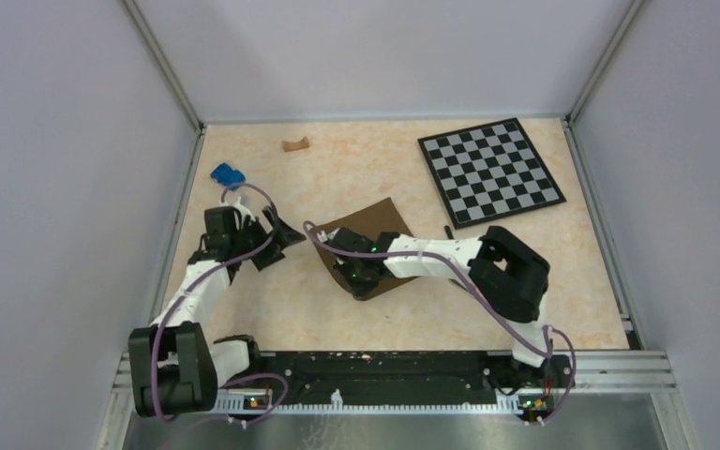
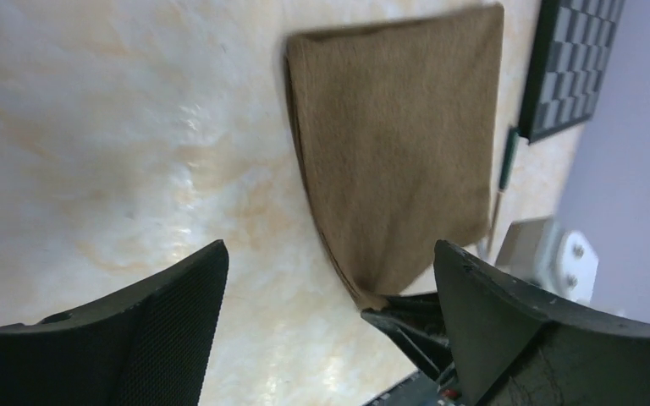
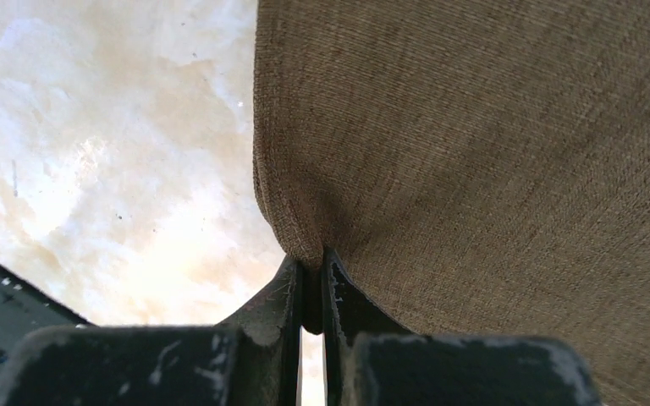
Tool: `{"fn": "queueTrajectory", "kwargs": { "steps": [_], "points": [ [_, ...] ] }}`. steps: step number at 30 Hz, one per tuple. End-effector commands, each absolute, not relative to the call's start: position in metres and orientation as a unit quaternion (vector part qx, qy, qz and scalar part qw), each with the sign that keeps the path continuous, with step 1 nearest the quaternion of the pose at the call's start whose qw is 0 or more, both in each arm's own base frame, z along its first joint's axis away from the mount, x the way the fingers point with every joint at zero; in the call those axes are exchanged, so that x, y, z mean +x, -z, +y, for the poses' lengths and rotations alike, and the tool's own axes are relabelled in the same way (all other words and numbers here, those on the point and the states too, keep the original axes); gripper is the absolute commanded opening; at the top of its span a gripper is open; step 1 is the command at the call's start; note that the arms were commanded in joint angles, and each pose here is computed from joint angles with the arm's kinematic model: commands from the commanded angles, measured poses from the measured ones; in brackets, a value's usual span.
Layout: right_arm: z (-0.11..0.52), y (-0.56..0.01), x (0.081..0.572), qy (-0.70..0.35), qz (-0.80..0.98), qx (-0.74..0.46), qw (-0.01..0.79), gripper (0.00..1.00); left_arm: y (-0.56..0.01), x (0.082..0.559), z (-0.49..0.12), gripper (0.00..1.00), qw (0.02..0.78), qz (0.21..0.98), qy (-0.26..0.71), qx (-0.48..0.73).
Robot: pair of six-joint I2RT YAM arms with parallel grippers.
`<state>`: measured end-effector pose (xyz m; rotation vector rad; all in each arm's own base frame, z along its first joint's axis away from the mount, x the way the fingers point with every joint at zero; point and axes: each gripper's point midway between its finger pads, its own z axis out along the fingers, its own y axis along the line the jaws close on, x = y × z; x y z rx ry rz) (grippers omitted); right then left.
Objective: Fold the napkin into a case and place the utensils inside
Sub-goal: Fold the lower triangle-folded napkin at the center of the board.
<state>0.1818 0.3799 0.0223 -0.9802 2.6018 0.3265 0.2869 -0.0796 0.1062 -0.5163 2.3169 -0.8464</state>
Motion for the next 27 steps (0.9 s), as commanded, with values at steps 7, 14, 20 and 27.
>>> {"fn": "queueTrajectory", "kwargs": {
  "steps": [7, 14, 20, 27],
  "points": [
    [0.401, -0.085, 0.19, -0.348, 0.876, -0.265, 0.202, 0.0, -0.09, 0.275, -0.16, 0.98, 0.228, 0.799, 0.483, -0.278],
    [0.39, -0.114, 0.19, -0.388, 0.855, -0.257, 0.227, 0.0, -0.063, 0.29, -0.167, 0.94, 0.229, 0.792, 0.461, -0.327],
    [0.381, -0.115, 0.188, -0.394, 0.852, -0.256, 0.233, 0.0, -0.045, 0.314, -0.164, 0.77, 0.238, 0.807, 0.432, -0.324],
    [0.378, -0.11, 0.184, -0.403, 0.846, -0.261, 0.23, 0.0, -0.021, 0.324, -0.146, 0.59, 0.25, 0.836, 0.358, -0.332]
  ]
}}
